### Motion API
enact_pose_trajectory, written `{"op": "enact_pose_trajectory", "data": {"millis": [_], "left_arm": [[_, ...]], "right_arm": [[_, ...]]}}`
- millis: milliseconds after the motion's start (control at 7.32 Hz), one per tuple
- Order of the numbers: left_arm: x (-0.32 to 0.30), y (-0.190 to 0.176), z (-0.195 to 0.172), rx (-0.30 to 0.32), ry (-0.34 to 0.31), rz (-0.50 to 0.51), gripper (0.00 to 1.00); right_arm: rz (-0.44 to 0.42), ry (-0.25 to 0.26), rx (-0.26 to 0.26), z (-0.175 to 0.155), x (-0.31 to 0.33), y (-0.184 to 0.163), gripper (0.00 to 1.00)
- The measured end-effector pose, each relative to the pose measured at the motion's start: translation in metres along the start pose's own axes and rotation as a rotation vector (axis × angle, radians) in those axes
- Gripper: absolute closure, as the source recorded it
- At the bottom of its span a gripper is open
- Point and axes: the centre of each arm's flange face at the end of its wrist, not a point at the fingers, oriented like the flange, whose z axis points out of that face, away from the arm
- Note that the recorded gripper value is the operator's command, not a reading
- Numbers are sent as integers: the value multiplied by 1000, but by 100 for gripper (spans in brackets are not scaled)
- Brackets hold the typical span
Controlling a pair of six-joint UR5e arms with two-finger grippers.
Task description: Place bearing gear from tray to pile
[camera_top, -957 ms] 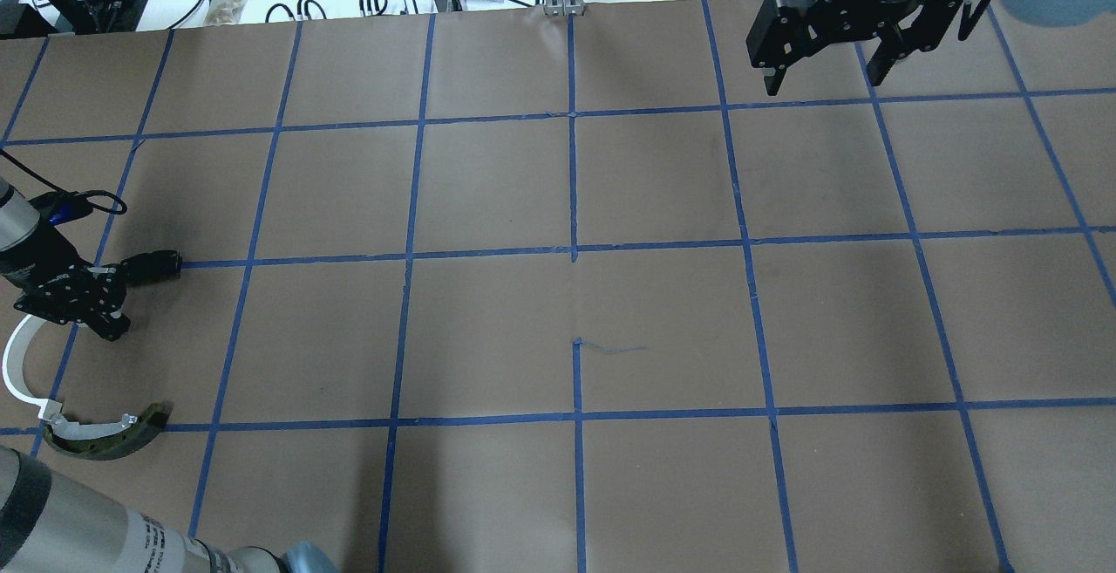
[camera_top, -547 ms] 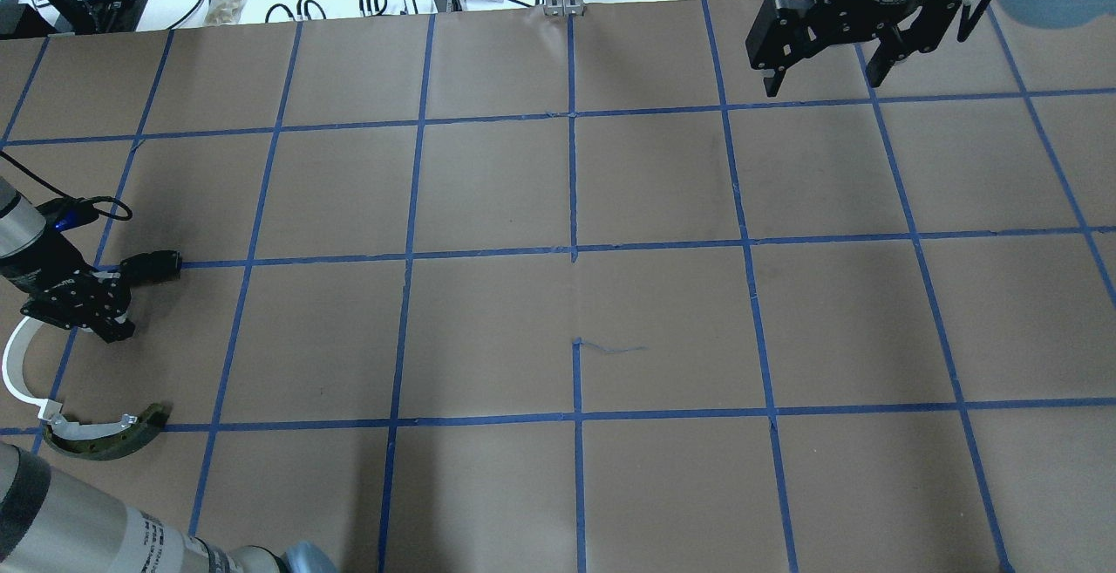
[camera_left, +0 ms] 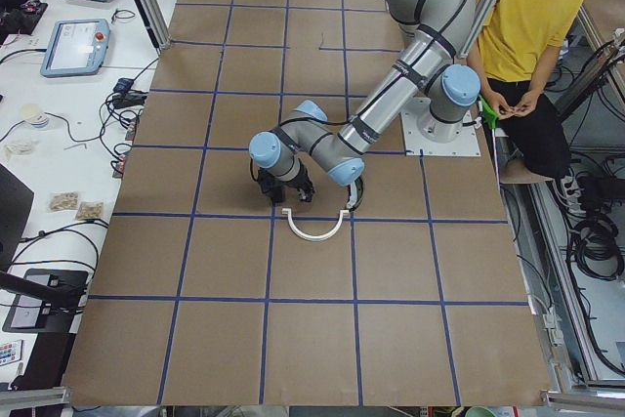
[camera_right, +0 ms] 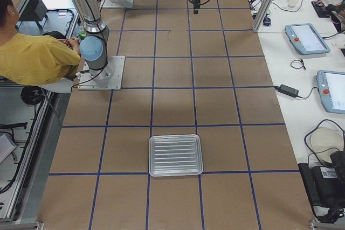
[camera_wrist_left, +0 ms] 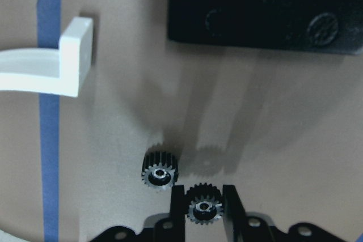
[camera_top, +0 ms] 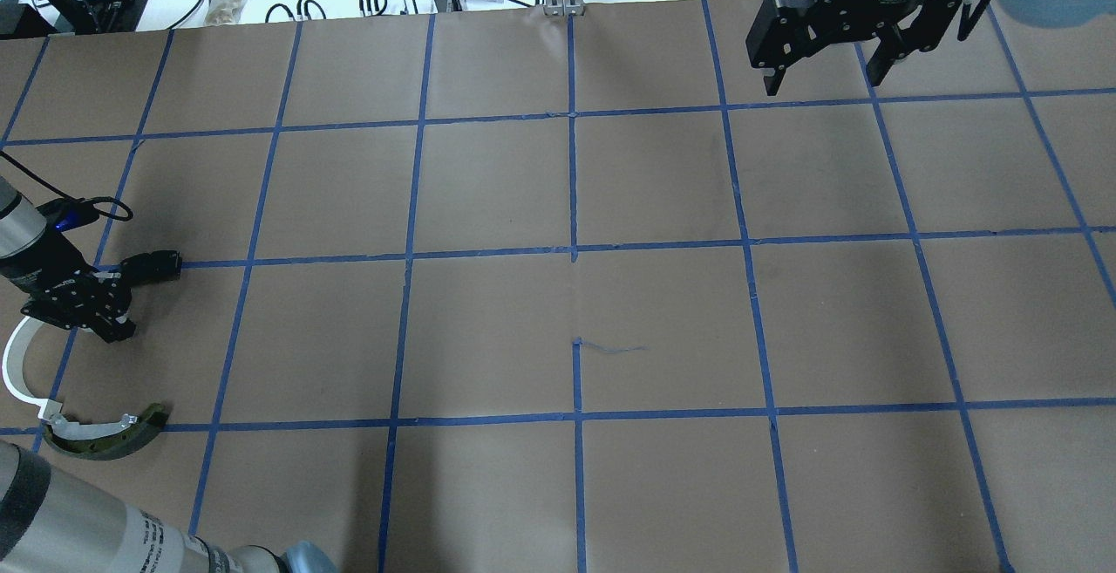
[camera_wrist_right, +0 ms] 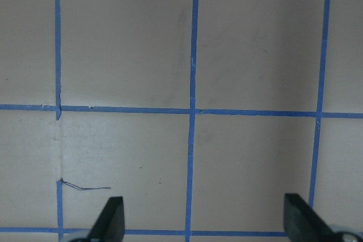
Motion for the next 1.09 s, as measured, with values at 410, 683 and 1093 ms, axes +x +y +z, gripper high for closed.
{"op": "enact_pose_trajectory", "data": {"millis": [410, 683, 1093], "left_arm": [[2, -1, -6, 14, -7, -6, 0], [38, -4, -47, 85, -53, 43, 0], [204, 16, -170, 254, -182, 206, 0]], "right_arm": [[6, -1, 0, 0, 0, 0, 0], [8, -1, 0, 0, 0, 0, 0], [8, -2, 0, 0, 0, 1, 0]]}}
